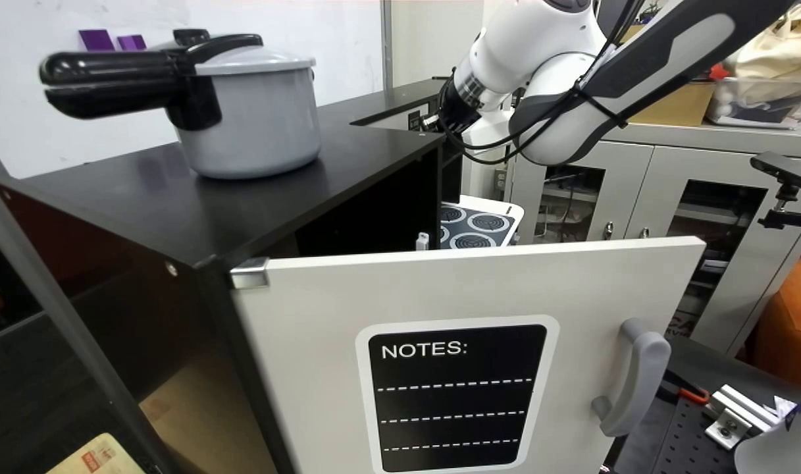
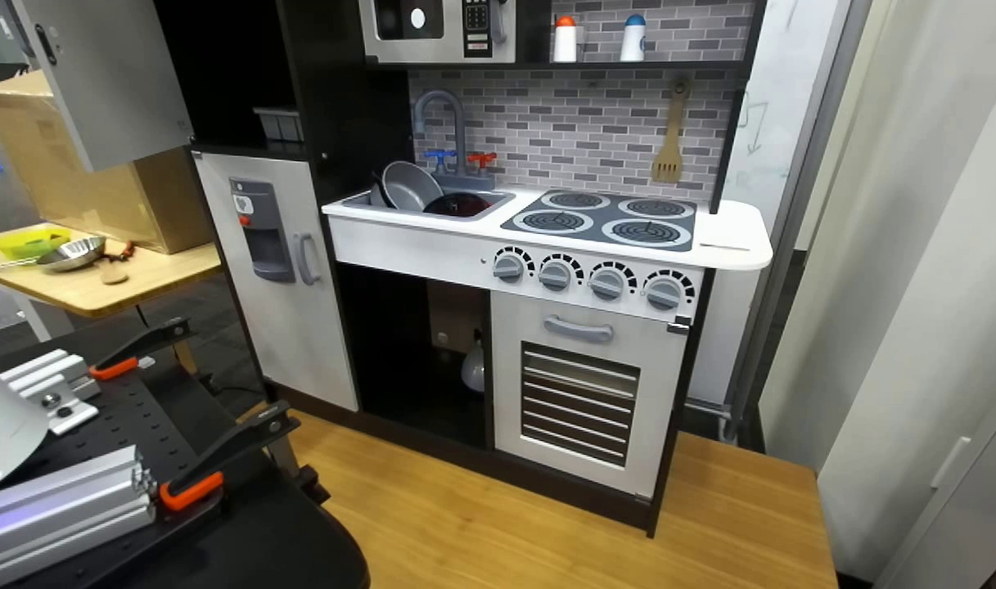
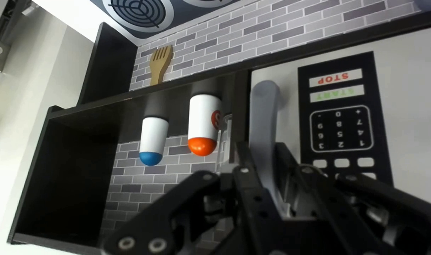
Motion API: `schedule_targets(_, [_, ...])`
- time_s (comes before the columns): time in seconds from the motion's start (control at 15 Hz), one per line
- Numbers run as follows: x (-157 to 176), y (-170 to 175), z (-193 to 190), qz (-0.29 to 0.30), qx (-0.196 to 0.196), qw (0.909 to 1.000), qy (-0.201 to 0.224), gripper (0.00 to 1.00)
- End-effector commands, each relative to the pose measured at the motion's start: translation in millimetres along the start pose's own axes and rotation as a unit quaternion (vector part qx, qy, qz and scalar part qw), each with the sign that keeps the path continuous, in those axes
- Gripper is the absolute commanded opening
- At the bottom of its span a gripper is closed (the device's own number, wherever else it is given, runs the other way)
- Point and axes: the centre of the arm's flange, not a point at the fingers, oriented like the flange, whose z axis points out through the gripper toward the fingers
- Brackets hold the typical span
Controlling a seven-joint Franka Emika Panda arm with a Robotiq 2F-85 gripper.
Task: Open the microwave door
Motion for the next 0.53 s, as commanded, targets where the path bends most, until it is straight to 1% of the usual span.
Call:
schedule_targets(0.0, [5.8, 5.1, 11.8, 0.003, 0.008, 1.0000, -0.004, 0.05])
schedule_targets(0.2, [5.3, 6.6, 4.2, 0.007, 0.009, 0.9999, -0.003, 0.05])
schedule_targets(0.47, [-5.6, 9.9, -20.4, 0.012, 0.014, 0.9998, -0.011, 0.05])
